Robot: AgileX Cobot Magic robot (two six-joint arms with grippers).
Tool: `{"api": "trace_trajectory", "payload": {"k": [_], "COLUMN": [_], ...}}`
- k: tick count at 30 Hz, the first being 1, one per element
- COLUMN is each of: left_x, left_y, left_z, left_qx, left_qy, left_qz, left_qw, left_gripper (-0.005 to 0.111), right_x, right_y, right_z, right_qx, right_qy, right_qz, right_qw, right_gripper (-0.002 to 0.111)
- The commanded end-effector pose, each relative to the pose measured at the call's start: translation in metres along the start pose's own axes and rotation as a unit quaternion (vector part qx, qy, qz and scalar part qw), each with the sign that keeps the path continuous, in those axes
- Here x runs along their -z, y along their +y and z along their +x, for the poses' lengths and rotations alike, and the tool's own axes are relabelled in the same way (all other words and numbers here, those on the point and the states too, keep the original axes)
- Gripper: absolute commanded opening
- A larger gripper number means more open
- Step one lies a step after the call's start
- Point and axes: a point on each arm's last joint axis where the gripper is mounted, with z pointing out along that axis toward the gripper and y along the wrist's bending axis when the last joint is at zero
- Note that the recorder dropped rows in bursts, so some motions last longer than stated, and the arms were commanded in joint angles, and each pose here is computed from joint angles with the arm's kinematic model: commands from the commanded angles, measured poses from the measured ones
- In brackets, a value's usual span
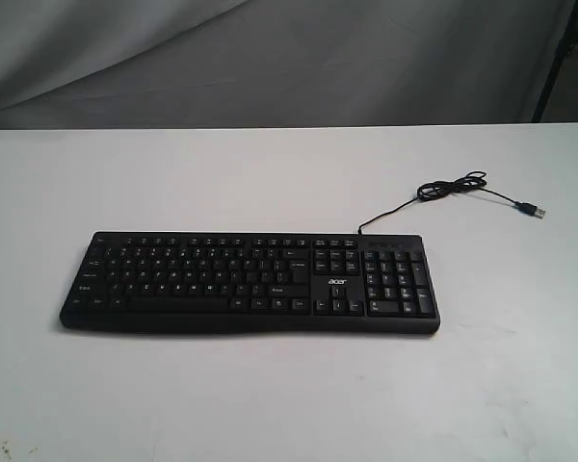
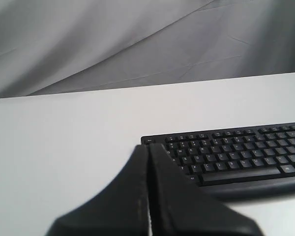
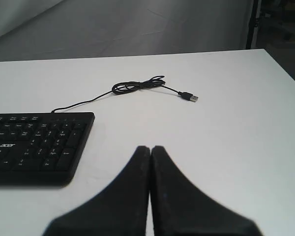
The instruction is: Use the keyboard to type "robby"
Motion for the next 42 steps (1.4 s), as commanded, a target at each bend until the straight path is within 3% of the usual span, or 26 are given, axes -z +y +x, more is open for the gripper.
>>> {"api": "trace_trajectory", "payload": {"k": [1, 21, 29, 35, 42], "left_x": [0.0, 0.0, 0.0, 0.0, 0.0], "left_y": [0.0, 0.0, 0.0, 0.0, 0.0], "left_z": [0.001, 0.001, 0.001, 0.001, 0.001], "left_qx": [-0.001, -0.001, -0.001, -0.001, -0.001], "left_qy": [-0.003, -0.003, -0.003, -0.003, -0.003], "left_qz": [0.003, 0.003, 0.003, 0.003, 0.003], "left_qw": [1.0, 1.0, 1.0, 1.0, 1.0], "left_gripper": [0.0, 0.0, 0.0, 0.0, 0.0], "right_x": [0.0, 0.0, 0.021, 0.008, -0.026], "right_y": [0.0, 0.0, 0.005, 0.008, 0.011], "right_z": [0.001, 0.002, -0.072, -0.139, -0.169], "right_qx": [0.004, 0.005, 0.002, 0.002, 0.003], "right_qy": [-0.002, 0.009, -0.014, -0.005, 0.036], "right_qz": [0.0, 0.0, -0.004, -0.004, -0.008], "right_qw": [1.0, 1.0, 1.0, 1.0, 0.999], "right_gripper": [0.0, 0.0, 0.0, 0.0, 0.0]}}
